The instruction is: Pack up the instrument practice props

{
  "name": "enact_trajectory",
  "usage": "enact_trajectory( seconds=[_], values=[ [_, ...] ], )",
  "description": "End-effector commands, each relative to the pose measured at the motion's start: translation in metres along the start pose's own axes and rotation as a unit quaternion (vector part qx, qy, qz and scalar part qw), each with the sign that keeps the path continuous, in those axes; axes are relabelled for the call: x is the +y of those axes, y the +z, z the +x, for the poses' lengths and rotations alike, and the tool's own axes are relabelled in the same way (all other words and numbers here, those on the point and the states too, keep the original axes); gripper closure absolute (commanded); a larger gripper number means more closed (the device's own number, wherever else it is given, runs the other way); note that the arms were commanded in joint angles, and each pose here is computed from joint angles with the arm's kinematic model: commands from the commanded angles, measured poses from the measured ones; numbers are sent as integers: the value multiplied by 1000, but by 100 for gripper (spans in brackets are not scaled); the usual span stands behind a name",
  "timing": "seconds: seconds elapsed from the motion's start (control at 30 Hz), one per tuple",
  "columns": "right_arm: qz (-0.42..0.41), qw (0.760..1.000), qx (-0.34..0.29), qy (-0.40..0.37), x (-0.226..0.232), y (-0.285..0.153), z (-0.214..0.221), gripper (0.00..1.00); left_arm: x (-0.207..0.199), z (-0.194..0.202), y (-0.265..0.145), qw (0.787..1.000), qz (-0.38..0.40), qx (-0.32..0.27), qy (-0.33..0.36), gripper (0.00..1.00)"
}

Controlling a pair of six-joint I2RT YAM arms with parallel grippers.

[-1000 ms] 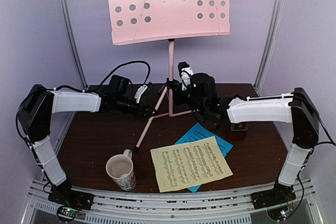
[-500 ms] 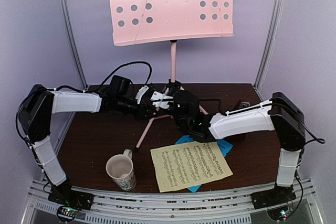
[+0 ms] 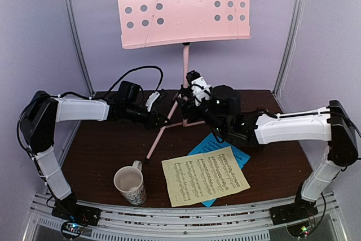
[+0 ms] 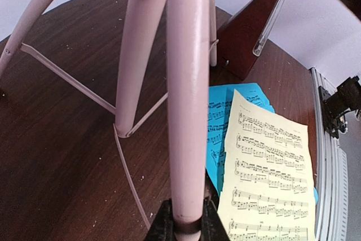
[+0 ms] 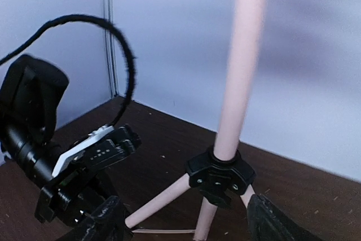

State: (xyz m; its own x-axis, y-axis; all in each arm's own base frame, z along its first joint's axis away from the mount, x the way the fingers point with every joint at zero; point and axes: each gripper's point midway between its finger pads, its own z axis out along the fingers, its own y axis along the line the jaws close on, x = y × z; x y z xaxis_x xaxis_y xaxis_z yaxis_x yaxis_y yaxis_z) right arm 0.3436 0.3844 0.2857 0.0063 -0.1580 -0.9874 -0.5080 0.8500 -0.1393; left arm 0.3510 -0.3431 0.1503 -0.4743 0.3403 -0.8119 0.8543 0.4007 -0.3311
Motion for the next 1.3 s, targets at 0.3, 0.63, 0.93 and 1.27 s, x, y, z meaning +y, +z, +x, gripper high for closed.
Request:
enact_trajectory(
  seconds=[0.3,0.63,0.93,1.27],
  values=[
    [-85,838,77,533,-17,35,38,28,15,-20,-8,999,-39,-21,0,100],
    [-93,764,45,637,-29,49,44,34,14,-19,-8,999,-39,-20,0,100],
    [-91,741,26,665,-37,57,40,65,14,-19,-7,999,-38,-20,-1,100],
    [-76,764,21,641,-43,48,43,94,15,-18,-7,999,-39,-19,-1,100]
  ],
)
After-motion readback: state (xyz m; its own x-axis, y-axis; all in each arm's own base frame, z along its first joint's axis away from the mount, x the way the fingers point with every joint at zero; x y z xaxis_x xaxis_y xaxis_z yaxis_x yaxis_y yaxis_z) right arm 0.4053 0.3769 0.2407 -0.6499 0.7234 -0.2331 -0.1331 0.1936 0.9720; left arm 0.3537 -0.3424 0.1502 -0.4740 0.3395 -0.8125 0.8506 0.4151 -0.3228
